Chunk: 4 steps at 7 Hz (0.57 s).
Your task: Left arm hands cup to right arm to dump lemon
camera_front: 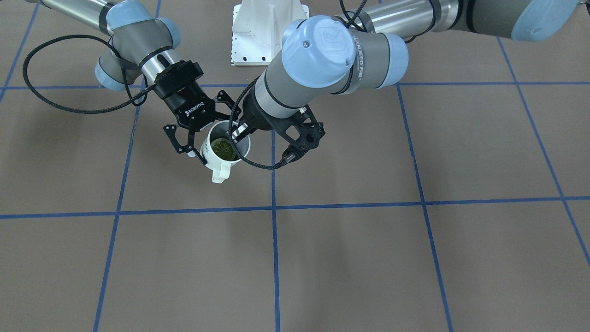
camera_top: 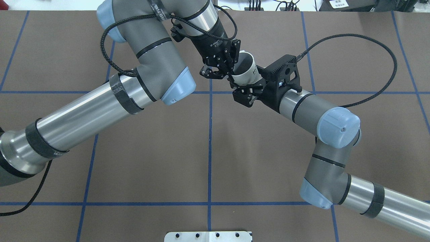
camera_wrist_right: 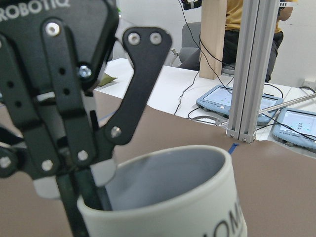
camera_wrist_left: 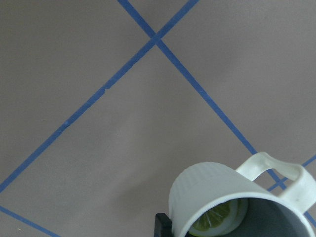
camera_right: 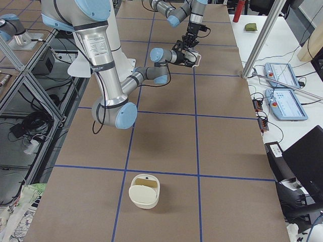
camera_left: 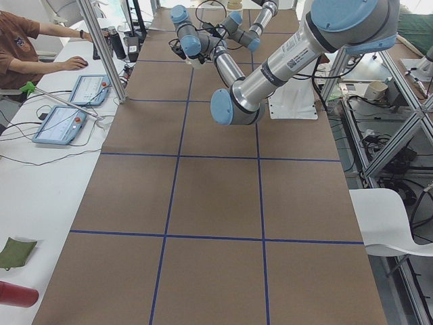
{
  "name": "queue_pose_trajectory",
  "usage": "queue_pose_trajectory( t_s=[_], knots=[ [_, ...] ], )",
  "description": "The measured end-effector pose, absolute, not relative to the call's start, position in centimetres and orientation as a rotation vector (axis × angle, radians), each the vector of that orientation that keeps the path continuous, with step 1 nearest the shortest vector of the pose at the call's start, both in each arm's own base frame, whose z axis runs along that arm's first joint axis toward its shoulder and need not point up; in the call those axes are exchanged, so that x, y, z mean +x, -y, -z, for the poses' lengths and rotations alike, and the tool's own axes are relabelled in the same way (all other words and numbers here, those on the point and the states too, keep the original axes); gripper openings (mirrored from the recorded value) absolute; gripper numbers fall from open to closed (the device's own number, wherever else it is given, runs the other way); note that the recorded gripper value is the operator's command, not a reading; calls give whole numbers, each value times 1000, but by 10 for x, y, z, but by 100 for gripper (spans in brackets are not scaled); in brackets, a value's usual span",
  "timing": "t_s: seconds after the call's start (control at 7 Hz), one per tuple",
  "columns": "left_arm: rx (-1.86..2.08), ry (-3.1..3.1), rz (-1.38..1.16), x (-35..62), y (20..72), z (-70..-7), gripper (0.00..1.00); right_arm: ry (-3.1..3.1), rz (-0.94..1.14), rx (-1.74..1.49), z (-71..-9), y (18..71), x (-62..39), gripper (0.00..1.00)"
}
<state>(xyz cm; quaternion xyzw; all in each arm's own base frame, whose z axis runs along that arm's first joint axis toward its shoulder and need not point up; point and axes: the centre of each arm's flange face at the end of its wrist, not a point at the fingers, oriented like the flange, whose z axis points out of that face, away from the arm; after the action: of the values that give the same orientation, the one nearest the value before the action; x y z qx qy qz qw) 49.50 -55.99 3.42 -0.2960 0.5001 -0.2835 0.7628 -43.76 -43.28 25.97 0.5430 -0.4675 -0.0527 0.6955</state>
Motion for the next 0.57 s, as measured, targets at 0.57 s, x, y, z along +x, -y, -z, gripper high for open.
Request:
queue_pose_trajectory(
  t_s=[0.57],
  knots=[
    [-607, -1135, 566, 492, 558, -30, 100, 1049, 91, 1212, -259, 436, -432, 26]
  ],
)
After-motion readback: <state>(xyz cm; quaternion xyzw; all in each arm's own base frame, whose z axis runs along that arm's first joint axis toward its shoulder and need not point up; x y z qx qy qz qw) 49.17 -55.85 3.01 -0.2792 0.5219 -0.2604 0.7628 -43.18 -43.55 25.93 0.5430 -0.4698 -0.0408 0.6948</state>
